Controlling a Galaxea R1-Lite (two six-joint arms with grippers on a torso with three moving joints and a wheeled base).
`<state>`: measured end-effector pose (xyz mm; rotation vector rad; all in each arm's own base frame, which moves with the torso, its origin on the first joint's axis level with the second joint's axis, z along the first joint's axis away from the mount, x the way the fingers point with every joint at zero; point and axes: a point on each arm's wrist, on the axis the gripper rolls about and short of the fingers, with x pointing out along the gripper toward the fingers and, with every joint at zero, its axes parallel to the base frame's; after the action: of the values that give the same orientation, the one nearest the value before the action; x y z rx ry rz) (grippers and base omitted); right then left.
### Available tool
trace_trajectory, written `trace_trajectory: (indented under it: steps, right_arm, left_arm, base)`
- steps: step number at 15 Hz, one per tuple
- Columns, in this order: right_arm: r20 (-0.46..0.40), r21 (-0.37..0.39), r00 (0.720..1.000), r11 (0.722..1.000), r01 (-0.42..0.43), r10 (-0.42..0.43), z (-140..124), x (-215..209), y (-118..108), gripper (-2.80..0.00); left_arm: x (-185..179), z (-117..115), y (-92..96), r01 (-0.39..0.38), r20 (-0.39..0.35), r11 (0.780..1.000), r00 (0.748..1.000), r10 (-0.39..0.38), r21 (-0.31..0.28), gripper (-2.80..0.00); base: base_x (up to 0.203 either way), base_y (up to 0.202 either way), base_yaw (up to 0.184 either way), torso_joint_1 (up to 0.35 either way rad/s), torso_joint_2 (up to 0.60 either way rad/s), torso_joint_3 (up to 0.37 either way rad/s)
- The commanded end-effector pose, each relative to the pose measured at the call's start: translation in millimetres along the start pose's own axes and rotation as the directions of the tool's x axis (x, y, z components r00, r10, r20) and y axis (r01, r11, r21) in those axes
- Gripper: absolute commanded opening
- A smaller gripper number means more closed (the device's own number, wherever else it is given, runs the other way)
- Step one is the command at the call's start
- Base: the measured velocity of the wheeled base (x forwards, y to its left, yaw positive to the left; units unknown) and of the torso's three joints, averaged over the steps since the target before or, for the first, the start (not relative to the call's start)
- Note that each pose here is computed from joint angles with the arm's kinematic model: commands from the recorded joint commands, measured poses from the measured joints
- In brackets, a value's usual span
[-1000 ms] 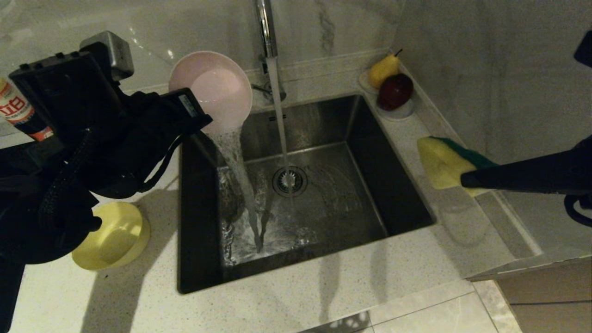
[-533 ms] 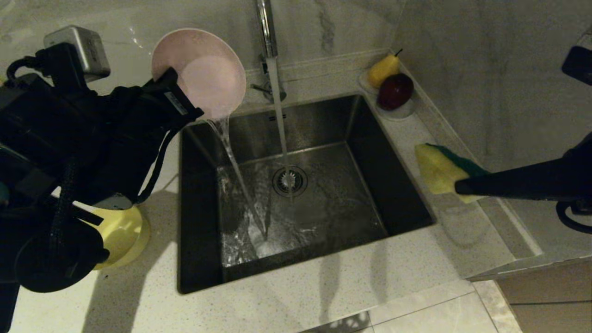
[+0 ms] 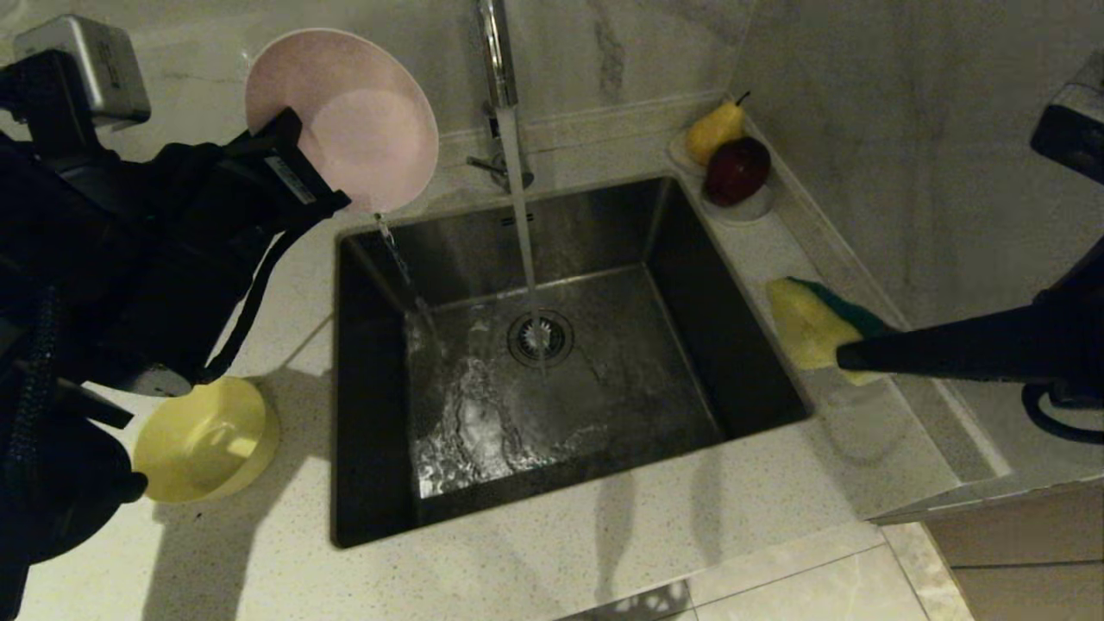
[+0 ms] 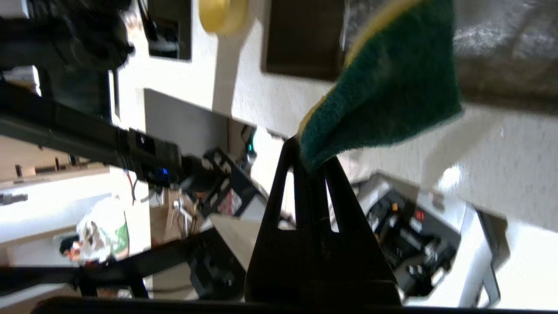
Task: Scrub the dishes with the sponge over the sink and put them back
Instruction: Rinse the bowl, then place the bowl on the table
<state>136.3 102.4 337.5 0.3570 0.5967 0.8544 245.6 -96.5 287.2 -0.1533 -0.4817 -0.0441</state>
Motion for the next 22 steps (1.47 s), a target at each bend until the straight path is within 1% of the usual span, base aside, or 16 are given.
trace_trajectory:
  steps: [1, 2, 3, 5, 6, 8, 9, 10, 11, 12, 14, 16, 17, 19, 20, 22]
  right_arm:
    - [0.011, 0.006, 1.0, 1.0, 0.009, -0.009, -2.1, -4.4, -2.4, -2.8]
    - [0.009, 0.008, 1.0, 1.0, 0.016, -0.016, -5.3, -5.1, -4.5, -2.8]
    - [0.012, 0.009, 1.0, 1.0, 0.021, -0.021, -7.2, -7.4, -5.4, -2.8]
    - [0.017, 0.02, 0.999, 0.999, 0.036, -0.036, -9.9, -10.7, -8.9, -2.8]
    - [0.019, 0.025, 0.999, 0.999, 0.044, -0.044, -10.8, -11.3, -10.6, -2.8]
    - [0.015, 0.035, 0.998, 0.998, 0.059, -0.059, -10.9, -9.6, -14.5, -2.8]
    - [0.012, 0.038, 0.998, 0.997, 0.061, -0.062, -10.7, -8.1, -15.8, -2.8]
    - [0.011, 0.037, 0.998, 0.997, 0.062, -0.062, -10.5, -7.4, -16.1, -2.8]
    - [0.009, 0.04, 0.998, 0.997, 0.063, -0.063, -10.9, -7.1, -16.5, -2.8]
    - [0.002, 0.044, 0.998, 0.997, 0.067, -0.068, -12.1, -5.9, -17.9, -2.8]
    - [-0.007, 0.047, 0.997, 0.996, 0.073, -0.073, -14.2, -4.4, -19.9, -2.8]
    - [-0.009, 0.048, 0.997, 0.996, 0.075, -0.075, -14.7, -4.2, -20.2, -2.8]
    - [-0.008, 0.047, 0.997, 0.996, 0.074, -0.073, -14.5, -4.2, -20.1, -2.8]
    - [-0.009, 0.046, 0.997, 0.996, 0.074, -0.074, -15.1, -4.3, -20.3, -2.8]
    - [-0.015, 0.049, 0.997, 0.996, 0.077, -0.076, -15.6, -3.0, -21.2, -2.8]
    - [-0.019, 0.049, 0.997, 0.996, 0.078, -0.078, -16.9, -2.7, -21.9, -2.8]
  left_arm:
    - [-2.8, -4.7, 6.7, -0.02, -0.069, 0.999, 0.997, 0.023, 0.034, -2.8]
    - [-7.6, -15.3, 8.8, -0.016, -0.167, 0.998, 0.986, 0.027, 0.067, -2.8]
    - [-14.0, -27.0, 11.3, -0.009, -0.281, 0.996, 0.959, 0.035, 0.094, -2.8]
    - [-24.2, -45.3, 15.8, -0.019, -0.48, 0.995, 0.875, 0.063, 0.095, -2.8]
    - [-25.6, -49.0, 18.2, -0.046, -0.551, 0.996, 0.83, 0.082, 0.08, -2.8]
    - [-22.6, -46.5, 23.7, -0.131, -0.671, 0.99, 0.729, 0.134, 0.056, -2.8]
    - [-18.5, -39.1, 27.9, -0.192, -0.706, 0.981, 0.689, 0.164, 0.04, -2.8]
    - [-14.8, -29.0, 35.6, -0.269, -0.74, 0.962, 0.641, 0.205, 0.033, -2.8]
    - [-13.0, -16.4, 45.2, -0.342, -0.762, 0.939, 0.601, 0.239, 0.025, -2.8]
    - [-10.6, -2.9, 56.6, -0.409, -0.77, 0.913, 0.582, 0.26, -0.001, -2.8]
    - [-8.9, 22.9, 74.1, -0.506, -0.776, 0.859, 0.571, 0.267, -0.077, -2.8]
    - [-8.9, 42.8, 89.4, -0.586, -0.765, 0.803, 0.565, 0.308, -0.109, -2.8]
    - [-10.9, 52.8, 95.2, -0.616, -0.752, 0.778, 0.569, 0.332, -0.123, -2.8]
    - [-15.1, 64.2, 109.1, -0.665, -0.73, 0.738, 0.56, 0.392, -0.113, -2.8]
    - [-16.6, 67.0, 116.9, -0.693, -0.721, 0.713, 0.547, 0.426, -0.106, -2.8]
    - [-18.0, 67.3, 133.2, -0.752, -0.707, 0.651, 0.516, 0.484, -0.103, -2.8]
  base:
    - [0.0, 0.0, 0.0, 0.0, 0.0, 0.0]
    - [0.0, 0.0, 0.0, 0.0, 0.0, 0.0]
    - [0.0, 0.0, 0.0, 0.0, 0.0, 0.0]
    - [0.0, 0.0, 0.0, 0.0, 0.0, 0.0]
    - [0.0, 0.0, 0.0, 0.0, 0.0, 0.0]
    - [0.0, 0.0, 0.0, 0.0, 0.0, 0.0]
    - [0.0, 0.0, 0.0, 0.0, 0.0, 0.0]
    - [0.0, 0.0, 0.0, 0.0, 0.0, 0.0]
    - [0.0, 0.0, 0.0, 0.0, 0.0, 0.0]
    - [0.0, 0.0, 0.0, 0.0, 0.0, 0.0]
    - [0.0, 0.0, 0.0, 0.0, 0.0, 0.0]
    - [0.0, 0.0, 0.0, 0.0, 0.0, 0.0]
    - [0.0, 0.0, 0.0, 0.0, 0.0, 0.0]
    - [0.0, 0.0, 0.0, 0.0, 0.0, 0.0]
    - [0.0, 0.0, 0.0, 0.0, 0.0, 0.0]
    - [0.0, 0.0, 0.0, 0.0, 0.0, 0.0]
